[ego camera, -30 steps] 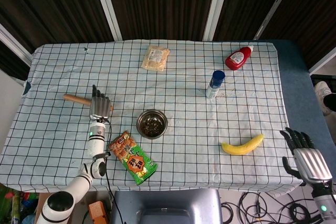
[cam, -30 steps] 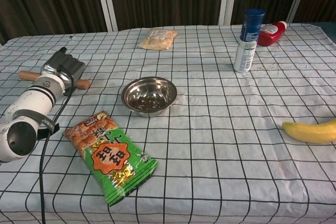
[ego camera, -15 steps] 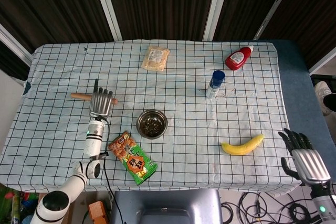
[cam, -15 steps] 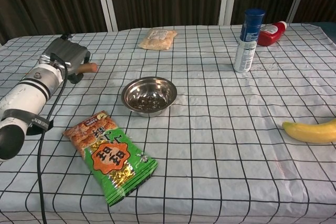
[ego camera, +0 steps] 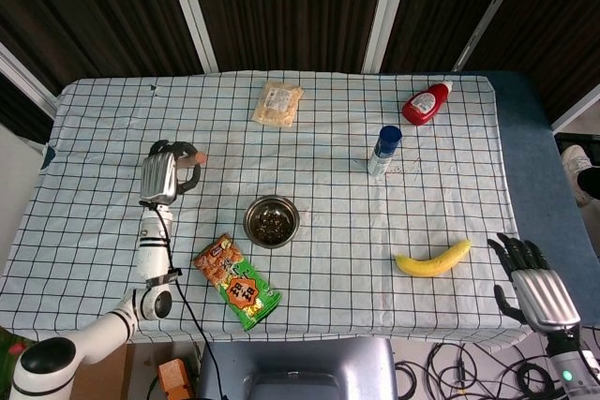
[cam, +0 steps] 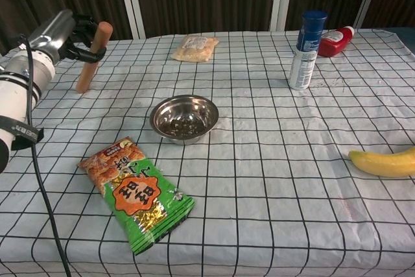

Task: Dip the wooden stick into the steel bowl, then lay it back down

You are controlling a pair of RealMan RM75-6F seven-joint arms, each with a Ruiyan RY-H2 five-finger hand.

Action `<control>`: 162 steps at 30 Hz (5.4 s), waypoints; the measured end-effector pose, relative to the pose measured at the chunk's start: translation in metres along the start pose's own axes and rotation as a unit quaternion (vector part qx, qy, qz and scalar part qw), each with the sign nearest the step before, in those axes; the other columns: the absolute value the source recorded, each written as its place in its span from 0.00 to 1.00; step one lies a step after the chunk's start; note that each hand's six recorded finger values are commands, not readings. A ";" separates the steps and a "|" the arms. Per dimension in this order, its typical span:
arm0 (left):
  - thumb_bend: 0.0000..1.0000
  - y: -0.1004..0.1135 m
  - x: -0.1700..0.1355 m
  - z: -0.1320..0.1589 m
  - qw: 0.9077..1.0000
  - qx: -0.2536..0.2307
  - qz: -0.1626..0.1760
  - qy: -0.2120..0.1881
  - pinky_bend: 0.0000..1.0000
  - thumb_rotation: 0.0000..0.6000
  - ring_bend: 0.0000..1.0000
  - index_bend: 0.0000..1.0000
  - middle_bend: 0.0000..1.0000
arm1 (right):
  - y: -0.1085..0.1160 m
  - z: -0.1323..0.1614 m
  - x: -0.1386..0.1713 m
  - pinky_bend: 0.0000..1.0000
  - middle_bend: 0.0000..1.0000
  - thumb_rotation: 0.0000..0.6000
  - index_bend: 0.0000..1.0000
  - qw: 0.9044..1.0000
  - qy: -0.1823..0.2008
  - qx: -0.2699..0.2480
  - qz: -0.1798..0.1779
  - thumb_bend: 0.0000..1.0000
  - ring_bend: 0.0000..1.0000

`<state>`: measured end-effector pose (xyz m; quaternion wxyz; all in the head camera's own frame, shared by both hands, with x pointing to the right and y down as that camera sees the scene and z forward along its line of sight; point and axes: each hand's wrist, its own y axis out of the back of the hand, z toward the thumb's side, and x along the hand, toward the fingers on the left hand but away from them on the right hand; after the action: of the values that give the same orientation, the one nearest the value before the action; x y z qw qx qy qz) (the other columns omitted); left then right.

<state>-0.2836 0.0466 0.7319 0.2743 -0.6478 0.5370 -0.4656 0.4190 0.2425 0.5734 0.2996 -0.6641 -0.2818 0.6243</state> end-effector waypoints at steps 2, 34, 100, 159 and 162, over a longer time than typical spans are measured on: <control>0.55 0.005 -0.003 0.003 0.998 -0.059 -0.018 0.015 0.26 1.00 0.40 0.70 0.67 | -0.001 0.001 0.000 0.00 0.00 1.00 0.00 1.000 0.001 0.001 0.002 0.48 0.00; 0.51 0.047 0.006 -0.082 0.892 -0.391 -0.050 0.220 0.17 1.00 0.21 0.54 0.47 | -0.002 0.002 0.001 0.00 0.00 1.00 0.00 1.000 -0.001 0.003 0.005 0.48 0.00; 0.21 -0.002 0.045 -0.038 0.836 -0.531 -0.037 0.131 0.87 0.67 0.71 0.85 0.99 | 0.010 -0.010 0.003 0.00 0.00 1.00 0.00 1.000 -0.017 -0.008 -0.011 0.48 0.00; 0.90 -0.021 -0.059 0.140 0.799 -0.572 -0.186 -0.020 0.99 1.00 0.84 0.98 1.00 | 0.012 -0.005 0.012 0.00 0.00 1.00 0.00 1.000 0.006 -0.018 -0.002 0.48 0.00; 0.90 -0.032 -0.060 0.142 0.794 -0.576 -0.195 -0.018 0.99 1.00 0.84 0.98 1.00 | 0.013 -0.006 0.013 0.00 0.00 1.00 0.00 1.000 0.005 -0.019 -0.003 0.48 0.00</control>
<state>-0.1414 0.0921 0.6812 -0.2365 -0.7850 0.5634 -0.1023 0.4259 0.2433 0.5557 0.2906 -0.6717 -0.2942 0.6146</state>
